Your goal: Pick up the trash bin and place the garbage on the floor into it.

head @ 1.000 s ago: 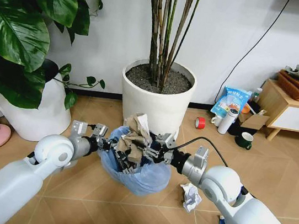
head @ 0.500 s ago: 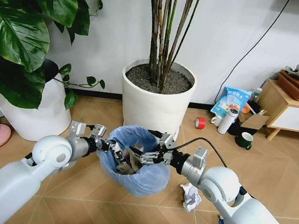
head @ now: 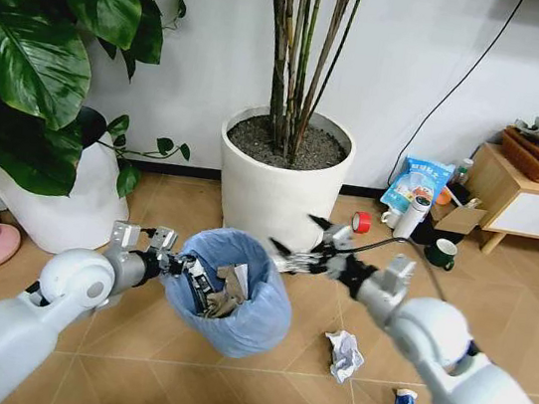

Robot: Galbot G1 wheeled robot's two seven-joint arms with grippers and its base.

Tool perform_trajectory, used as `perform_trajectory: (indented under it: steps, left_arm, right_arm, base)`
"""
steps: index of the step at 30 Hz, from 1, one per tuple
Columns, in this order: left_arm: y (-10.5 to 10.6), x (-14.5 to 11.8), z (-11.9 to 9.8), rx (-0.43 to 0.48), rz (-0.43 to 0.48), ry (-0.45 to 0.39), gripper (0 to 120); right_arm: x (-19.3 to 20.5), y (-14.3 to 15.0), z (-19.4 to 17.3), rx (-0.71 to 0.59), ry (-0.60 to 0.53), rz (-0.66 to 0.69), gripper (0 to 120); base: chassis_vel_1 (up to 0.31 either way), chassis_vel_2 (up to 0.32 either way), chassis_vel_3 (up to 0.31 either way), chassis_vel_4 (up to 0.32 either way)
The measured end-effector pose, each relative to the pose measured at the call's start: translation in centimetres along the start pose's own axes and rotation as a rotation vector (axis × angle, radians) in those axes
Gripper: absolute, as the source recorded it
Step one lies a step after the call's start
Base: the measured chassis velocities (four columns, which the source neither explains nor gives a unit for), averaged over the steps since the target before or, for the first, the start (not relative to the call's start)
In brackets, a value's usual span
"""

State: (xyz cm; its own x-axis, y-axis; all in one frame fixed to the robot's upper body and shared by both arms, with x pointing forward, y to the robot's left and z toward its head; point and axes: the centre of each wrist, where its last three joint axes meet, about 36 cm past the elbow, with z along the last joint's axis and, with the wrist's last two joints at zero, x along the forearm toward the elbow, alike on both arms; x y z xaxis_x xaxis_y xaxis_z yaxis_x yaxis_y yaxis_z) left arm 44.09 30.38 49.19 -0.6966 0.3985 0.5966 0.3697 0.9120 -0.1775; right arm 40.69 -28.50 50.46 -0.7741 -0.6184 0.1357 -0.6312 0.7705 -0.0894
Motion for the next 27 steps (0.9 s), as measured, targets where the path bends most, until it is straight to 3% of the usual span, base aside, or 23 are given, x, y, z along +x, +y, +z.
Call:
perform_trajectory:
  steps: [7, 13, 15, 18, 21, 24, 27]
  left_arm:
    - [0.8, 1.3, -0.5, -0.008, -0.013, -0.018, 0]
    - [1.1, 2.0, -0.3, -0.014, -0.013, -0.013, 0]
    - [1.1, 2.0, -0.3, -0.015, -0.012, -0.013, 0]
    - [1.1, 2.0, -0.3, -0.018, -0.008, -0.011, 0]
    - [1.0, 2.0, -0.3, -0.020, -0.004, -0.011, 0]
    - [0.5, 1.9, 0.0, -0.025, 0.009, -0.003, 0]
    - [0.4, 1.9, 0.0, -0.029, 0.013, 0.002, 0]
  right_arm:
    - [3.8, -3.2, 4.8, -0.030, 0.116, 0.142, 100]
    - [9.2, -5.4, 13.0, -0.058, 0.267, 0.213, 100]
    - [9.6, -5.5, 14.0, -0.069, 0.284, 0.215, 100]
    - [11.0, -5.1, 19.1, -0.107, 0.377, 0.219, 100]
    - [11.1, -4.4, 21.3, -0.119, 0.423, 0.216, 100]
    - [10.0, -2.7, 25.4, -0.156, 0.488, 0.217, 100]
    - [8.6, -2.0, 27.2, -0.178, 0.492, 0.239, 100]
  base:
    - [0.000, 0.000, 0.000, 0.000]
    - [0.000, 0.000, 0.000, 0.000]
    - [0.000, 0.000, 0.000, 0.000]
    - [0.000, 0.000, 0.000, 0.000]
    - [0.000, 0.000, 0.000, 0.000]
    - [0.000, 0.000, 0.000, 0.000]
    - [0.000, 0.000, 0.000, 0.000]
